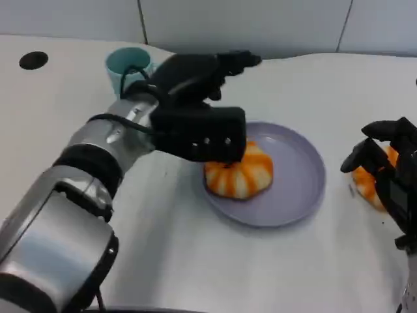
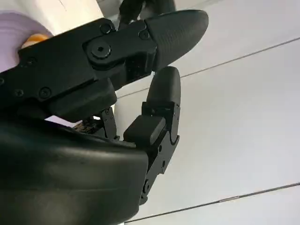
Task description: Grasp the bread from the table and place it into the plate.
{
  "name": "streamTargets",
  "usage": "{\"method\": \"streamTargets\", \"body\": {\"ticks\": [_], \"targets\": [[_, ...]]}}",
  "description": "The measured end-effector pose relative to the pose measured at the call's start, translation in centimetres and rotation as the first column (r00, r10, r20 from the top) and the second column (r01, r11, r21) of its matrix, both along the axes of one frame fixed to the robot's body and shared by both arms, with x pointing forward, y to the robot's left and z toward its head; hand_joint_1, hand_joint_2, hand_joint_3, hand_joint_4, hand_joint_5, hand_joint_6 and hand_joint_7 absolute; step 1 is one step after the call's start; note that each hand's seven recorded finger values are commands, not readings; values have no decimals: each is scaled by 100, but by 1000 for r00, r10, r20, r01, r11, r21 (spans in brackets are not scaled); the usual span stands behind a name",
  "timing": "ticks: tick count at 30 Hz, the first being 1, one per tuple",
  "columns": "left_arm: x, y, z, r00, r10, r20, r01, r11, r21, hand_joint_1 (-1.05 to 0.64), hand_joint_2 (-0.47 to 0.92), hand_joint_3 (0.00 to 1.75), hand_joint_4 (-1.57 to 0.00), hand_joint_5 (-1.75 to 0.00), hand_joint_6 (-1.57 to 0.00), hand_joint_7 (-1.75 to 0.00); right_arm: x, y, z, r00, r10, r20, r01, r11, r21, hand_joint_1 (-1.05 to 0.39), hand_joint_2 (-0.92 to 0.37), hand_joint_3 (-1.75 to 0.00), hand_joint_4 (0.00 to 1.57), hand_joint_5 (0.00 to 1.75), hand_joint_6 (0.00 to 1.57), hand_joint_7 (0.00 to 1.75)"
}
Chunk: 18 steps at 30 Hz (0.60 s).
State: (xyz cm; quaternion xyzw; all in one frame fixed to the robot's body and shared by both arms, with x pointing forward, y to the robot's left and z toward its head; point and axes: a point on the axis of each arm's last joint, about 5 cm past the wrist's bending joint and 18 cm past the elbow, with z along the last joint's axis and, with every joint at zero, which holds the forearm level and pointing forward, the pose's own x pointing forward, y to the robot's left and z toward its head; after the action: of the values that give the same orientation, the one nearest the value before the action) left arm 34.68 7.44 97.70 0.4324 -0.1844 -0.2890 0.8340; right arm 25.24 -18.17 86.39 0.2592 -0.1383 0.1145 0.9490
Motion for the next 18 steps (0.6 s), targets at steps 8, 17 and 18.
{"method": "streamTargets", "body": {"ticks": [8,17,18], "targets": [[53,546,-119,859,-265,-439,-65,793,-606,-76,92,50,-36,-59,-55,-2,-3,8,-13,1000,2,-7,-2,1000,1,-55,-92,-10,59,169,75,93],[-178,1045,-703,668,-478,-570,-461,335,-822,-72,92,45,-25,-150,-51,-85,-2,5,-26,1000,-4,-22,4,1000,3,-54,-92,-10,64,167,77,92],[-218,1058,-768,661,-473,-582,-489,318,-813,-71,92,44,-26,-157,-44,-105,-2,4,-30,1000,-4,-24,4,1000,4,-54,-92,-11,64,166,77,92]]}}
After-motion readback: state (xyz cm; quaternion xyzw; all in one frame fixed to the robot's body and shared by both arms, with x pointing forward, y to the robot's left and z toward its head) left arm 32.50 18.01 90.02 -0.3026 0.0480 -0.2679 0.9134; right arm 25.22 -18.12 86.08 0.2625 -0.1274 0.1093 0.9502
